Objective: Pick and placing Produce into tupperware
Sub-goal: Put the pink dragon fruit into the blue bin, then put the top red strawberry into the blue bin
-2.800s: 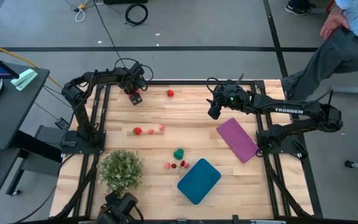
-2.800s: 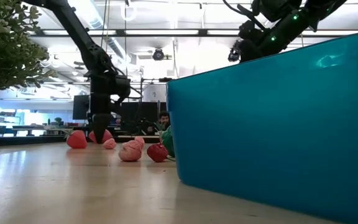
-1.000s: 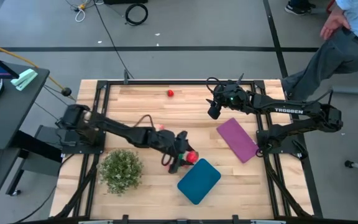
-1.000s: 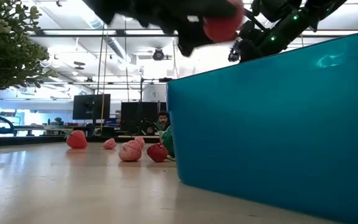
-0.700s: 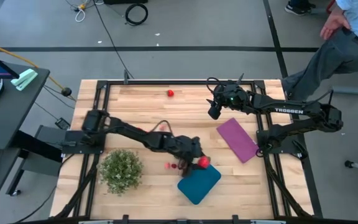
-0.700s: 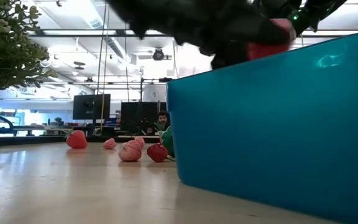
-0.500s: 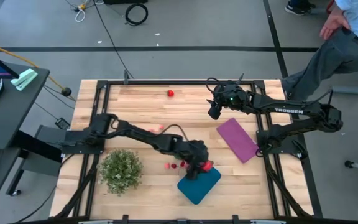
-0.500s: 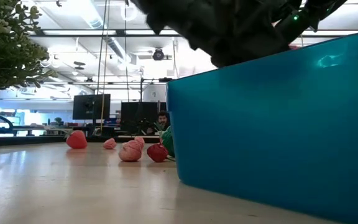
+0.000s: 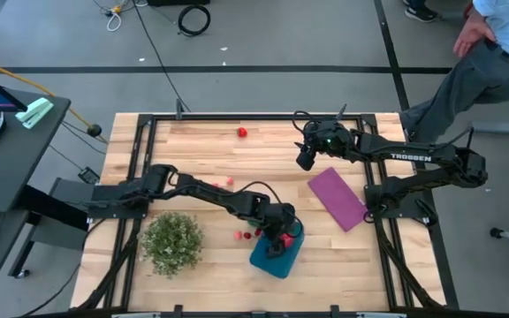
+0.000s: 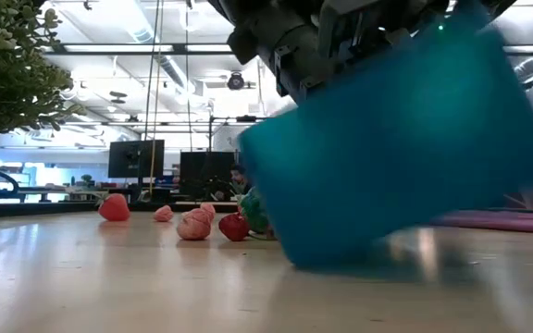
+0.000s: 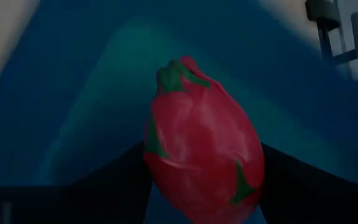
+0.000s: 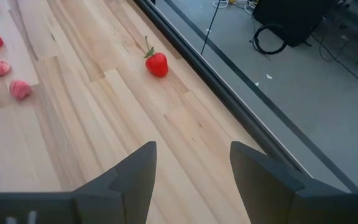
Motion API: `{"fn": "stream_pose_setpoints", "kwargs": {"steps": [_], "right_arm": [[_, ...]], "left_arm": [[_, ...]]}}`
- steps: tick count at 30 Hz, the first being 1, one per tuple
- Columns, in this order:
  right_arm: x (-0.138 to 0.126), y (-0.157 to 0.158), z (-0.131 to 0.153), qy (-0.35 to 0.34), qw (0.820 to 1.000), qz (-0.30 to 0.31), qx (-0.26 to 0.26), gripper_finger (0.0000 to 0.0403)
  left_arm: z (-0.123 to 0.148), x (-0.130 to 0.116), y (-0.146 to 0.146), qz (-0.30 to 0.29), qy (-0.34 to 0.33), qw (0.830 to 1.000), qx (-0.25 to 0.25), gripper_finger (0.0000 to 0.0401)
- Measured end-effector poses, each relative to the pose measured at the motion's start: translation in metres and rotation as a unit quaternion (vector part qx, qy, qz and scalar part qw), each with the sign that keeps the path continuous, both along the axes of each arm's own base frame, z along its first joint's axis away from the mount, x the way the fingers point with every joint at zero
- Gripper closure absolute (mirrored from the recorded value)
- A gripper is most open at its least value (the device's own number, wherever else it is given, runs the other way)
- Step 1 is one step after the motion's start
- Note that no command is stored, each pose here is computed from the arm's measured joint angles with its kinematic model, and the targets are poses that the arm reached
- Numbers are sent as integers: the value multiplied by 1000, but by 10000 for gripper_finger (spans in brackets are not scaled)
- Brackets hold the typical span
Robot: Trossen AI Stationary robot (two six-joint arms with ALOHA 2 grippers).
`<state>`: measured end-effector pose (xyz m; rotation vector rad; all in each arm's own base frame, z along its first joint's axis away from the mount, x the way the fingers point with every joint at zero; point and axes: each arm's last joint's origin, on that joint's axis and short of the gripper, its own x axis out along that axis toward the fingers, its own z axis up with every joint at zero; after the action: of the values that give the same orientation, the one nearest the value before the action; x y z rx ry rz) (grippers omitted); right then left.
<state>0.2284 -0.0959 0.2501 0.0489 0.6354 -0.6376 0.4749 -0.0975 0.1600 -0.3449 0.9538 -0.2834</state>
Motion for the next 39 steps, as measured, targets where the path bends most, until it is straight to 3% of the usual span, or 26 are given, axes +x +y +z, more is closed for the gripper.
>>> {"fn": "stream_pose_setpoints", "kwargs": {"steps": [11, 20, 24, 28, 30, 34, 39], "right_arm": [[-1, 0, -1, 4, 1000, -1, 4, 189], [-1, 0, -1, 5, 1000, -1, 4, 189], [-1, 0, -1, 5, 1000, -2, 5, 189], [-1, 1, -1, 5, 1000, -1, 5, 189], [-1, 1, -1, 5, 1000, -1, 5, 188], [-1, 1, -1, 4, 1000, -2, 6, 189], [0, 1, -1, -5, 1000, -8, 18, 189]], "left_arm": [[14, 4, 0, -40, -25, 998, 33, 132], [34, 3, 6, -54, 8, 996, 73, 127], [62, 4, 23, -49, 31, 994, 87, 133], [99, -4, 46, -49, 73, 987, 137, 144], [120, -10, 61, -44, 87, 975, 198, 151], [162, -30, 96, 10, 110, 934, 339, 166], [203, -78, 134, 118, 162, 869, 453, 184]]}}
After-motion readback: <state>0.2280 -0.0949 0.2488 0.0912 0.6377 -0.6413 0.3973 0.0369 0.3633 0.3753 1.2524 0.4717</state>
